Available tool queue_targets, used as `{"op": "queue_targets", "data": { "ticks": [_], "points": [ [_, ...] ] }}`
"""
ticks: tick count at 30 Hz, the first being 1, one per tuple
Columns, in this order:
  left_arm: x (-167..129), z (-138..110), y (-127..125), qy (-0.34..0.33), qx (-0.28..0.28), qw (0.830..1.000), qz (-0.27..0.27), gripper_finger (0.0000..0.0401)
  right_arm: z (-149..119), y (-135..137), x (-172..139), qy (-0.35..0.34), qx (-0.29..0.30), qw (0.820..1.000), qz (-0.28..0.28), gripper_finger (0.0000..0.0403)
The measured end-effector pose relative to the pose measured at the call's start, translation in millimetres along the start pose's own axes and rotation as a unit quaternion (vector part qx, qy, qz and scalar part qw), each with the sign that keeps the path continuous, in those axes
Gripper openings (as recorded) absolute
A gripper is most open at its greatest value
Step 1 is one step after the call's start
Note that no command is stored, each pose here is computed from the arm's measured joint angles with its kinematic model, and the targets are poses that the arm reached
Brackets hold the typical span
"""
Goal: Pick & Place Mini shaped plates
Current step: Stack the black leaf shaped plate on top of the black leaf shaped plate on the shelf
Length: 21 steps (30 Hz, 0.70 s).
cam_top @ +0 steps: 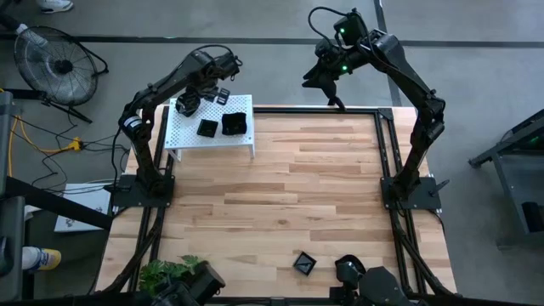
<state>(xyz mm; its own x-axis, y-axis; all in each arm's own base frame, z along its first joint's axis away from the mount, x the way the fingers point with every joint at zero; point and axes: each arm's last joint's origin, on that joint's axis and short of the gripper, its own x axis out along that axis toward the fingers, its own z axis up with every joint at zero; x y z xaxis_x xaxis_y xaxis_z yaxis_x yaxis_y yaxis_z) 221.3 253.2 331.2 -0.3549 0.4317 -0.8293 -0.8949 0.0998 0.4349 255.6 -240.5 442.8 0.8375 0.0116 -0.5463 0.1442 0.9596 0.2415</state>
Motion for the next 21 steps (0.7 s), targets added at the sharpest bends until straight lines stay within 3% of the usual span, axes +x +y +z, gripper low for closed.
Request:
{"op": "queue_targets", "data": {
  "ticks": [21],
  "points": [
    [23,3,-19,0.034,0.012,0.999,0.041,0.0146,0,0,0,0.000,-0.004,1.000,0.000,0.0169]
  ]
}}
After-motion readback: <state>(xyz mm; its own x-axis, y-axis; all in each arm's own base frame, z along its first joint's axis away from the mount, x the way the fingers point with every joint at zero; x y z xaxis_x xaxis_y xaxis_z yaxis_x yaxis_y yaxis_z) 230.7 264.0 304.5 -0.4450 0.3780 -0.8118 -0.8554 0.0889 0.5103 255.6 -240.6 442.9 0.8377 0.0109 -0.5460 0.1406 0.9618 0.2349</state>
